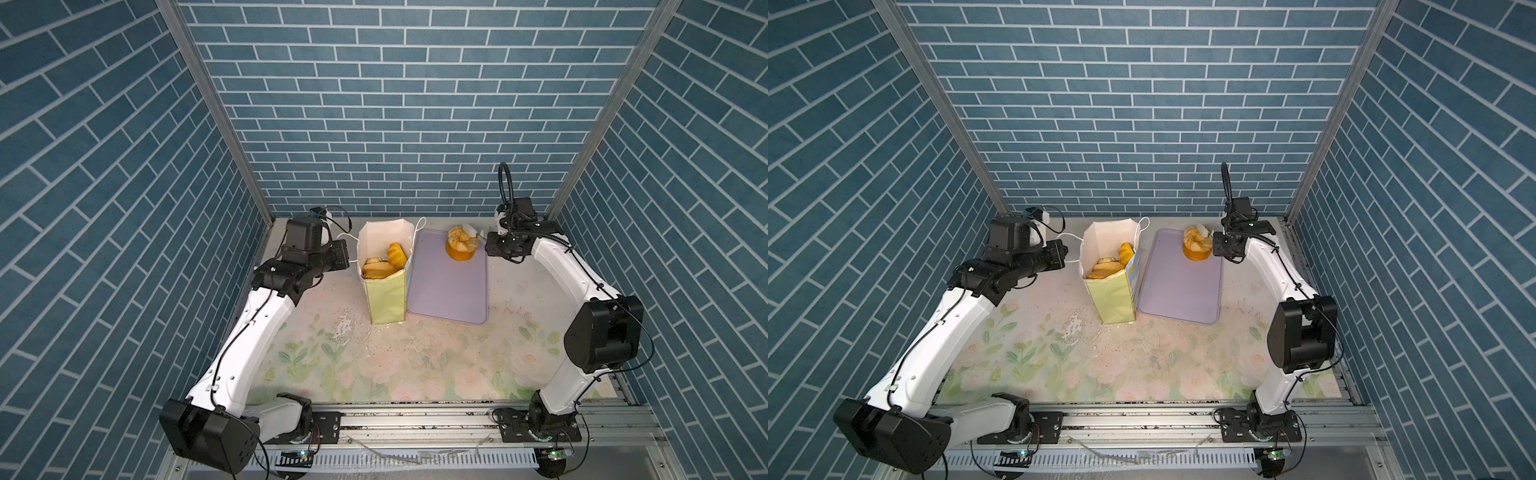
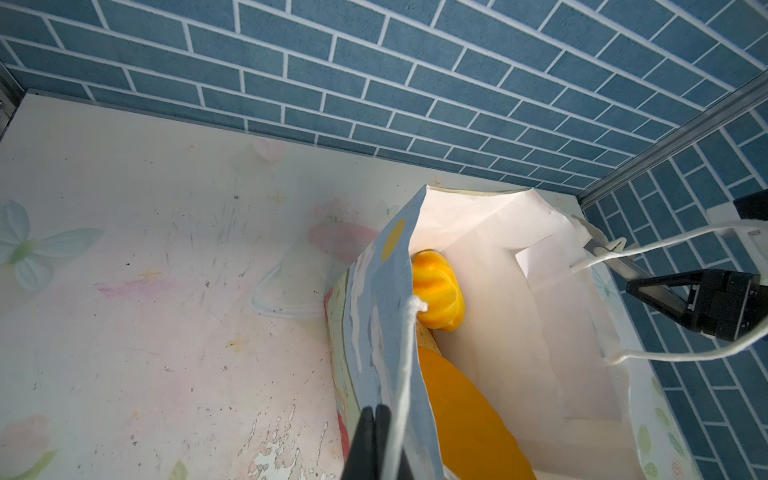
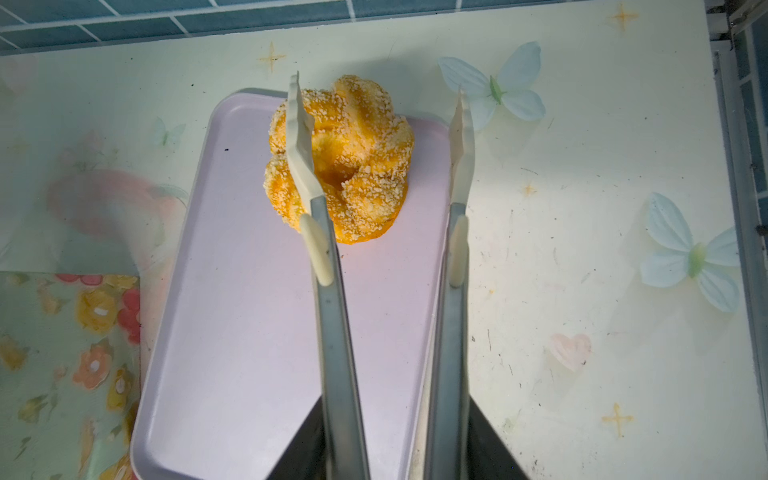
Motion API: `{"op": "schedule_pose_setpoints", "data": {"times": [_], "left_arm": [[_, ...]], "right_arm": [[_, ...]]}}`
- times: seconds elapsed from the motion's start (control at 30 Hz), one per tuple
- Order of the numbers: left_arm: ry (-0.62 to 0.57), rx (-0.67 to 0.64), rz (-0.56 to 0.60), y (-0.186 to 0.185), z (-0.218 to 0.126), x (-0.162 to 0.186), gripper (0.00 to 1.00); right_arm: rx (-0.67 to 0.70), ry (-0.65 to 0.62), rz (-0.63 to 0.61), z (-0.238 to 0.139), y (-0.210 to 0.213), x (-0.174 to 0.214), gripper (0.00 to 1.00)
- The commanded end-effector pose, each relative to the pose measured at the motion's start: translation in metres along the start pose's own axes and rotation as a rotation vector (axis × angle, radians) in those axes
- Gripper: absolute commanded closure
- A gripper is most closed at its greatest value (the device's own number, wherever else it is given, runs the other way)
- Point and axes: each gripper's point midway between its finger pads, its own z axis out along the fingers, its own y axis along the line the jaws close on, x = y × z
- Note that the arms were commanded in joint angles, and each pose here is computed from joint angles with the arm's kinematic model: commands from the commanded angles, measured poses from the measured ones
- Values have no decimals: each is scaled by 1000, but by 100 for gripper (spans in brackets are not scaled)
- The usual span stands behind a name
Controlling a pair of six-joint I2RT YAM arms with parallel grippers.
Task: Place the fake bread into the paper bag
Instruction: 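Move the tongs back over the tray to the sugared flower bun, then pinch the sugared flower-shaped bun with the tongs and lift it, then carry the flower bun over the bag and open the tongs to drop it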
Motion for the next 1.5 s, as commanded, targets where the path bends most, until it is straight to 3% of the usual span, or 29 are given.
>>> {"op": "schedule_pose_setpoints", "data": {"times": [0.0,0.37,0.7,0.93,1.1,1.47], "left_arm": [[-3,-9,8,-1,-3,-2,94],[-2,-14,6,0,-3,0,94],[-3,-18,9,1,-4,2,94],[-7,-13,11,1,-6,5,94],[-7,-7,12,1,-7,6,94],[-10,-4,6,0,-7,4,94]], "right_arm": [[-1,18,38,11,-3,5,55],[-91,90,68,39,9,27,57],[-138,53,65,20,18,20,78],[-159,-29,46,-30,21,10,84],[-248,-119,22,-75,37,10,86],[-343,-373,-146,-192,74,-15,88]]}}
